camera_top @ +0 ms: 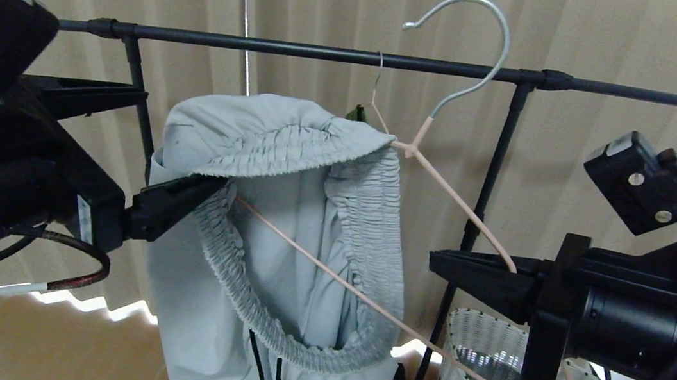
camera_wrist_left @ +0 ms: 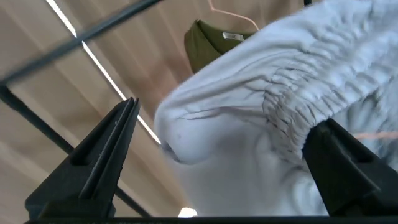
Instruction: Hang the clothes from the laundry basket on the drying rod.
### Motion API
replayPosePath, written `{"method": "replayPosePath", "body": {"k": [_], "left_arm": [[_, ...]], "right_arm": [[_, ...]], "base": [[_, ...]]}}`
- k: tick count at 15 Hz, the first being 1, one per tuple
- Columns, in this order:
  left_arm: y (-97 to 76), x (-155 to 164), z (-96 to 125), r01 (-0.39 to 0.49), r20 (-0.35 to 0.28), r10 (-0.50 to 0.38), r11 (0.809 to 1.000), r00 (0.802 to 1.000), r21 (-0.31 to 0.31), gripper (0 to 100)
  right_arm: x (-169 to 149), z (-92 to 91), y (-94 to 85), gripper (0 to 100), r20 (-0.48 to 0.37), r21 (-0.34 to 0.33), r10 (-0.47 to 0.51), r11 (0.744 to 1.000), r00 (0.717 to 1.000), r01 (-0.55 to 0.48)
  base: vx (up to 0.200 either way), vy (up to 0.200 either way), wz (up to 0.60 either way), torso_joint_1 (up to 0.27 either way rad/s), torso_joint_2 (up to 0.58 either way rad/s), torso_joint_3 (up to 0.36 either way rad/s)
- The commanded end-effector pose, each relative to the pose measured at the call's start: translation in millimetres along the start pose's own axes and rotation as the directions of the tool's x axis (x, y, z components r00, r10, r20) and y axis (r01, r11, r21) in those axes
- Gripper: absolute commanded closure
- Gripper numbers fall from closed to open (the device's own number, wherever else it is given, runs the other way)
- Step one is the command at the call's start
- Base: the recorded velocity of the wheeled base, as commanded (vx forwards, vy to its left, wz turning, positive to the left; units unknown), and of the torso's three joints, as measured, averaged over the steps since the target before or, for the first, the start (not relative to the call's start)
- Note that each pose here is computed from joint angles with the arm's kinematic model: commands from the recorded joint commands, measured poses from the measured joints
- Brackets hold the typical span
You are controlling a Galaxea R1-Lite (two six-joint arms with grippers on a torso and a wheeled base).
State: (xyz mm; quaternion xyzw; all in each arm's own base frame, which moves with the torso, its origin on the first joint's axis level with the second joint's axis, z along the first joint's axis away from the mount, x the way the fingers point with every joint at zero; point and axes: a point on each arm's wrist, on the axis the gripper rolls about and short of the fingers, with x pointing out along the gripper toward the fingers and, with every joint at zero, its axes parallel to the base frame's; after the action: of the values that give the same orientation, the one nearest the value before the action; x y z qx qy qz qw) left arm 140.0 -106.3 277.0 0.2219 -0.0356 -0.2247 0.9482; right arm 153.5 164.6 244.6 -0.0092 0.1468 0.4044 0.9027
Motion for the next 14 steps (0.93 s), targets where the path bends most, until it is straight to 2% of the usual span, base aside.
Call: {"method": "replayPosePath", "body": {"k": [1,5,7,11,14], "left_arm": [[-8.7,-5,-3,0.047,0.007,-0.047,0.999,0.999,0.006,0],[-25.8,-6,-11,0.156,0.002,-0.156,0.987,0.988,0.025,0],[-30.3,-10,-13,0.18,0.002,-0.181,0.983,0.984,0.04,0],[-20.7,-37,-14,0.159,0.064,-0.163,0.986,0.985,0.053,0],[-11.1,-35,-6,0.107,0.08,-0.112,0.993,0.991,0.057,0]], "right_arm": [[1,4.0,0.3,100,0.014,0.001,0.002,1.0,1.0,-0.002],[10,10.2,-0.9,100,0.019,0.005,-0.004,1.0,1.0,0.004],[12,14.7,-9.9,100,0.029,0.016,-0.039,0.999,0.999,0.038],[11,13.4,-25.2,100,0.015,0.028,-0.091,0.995,0.996,0.091],[11,6.1,-25.6,100,-0.039,-0.018,-0.085,0.996,0.996,0.085]], "base": [[0.0,0.0,0.0,0.0,0.0,0.0],[0.0,0.0,0.0,0.0,0.0,0.0],[0.0,0.0,0.0,0.0,0.0,0.0],[0.0,0.0,0.0,0.0,0.0,0.0],[0.0,0.0,0.0,0.0,0.0,0.0]]}}
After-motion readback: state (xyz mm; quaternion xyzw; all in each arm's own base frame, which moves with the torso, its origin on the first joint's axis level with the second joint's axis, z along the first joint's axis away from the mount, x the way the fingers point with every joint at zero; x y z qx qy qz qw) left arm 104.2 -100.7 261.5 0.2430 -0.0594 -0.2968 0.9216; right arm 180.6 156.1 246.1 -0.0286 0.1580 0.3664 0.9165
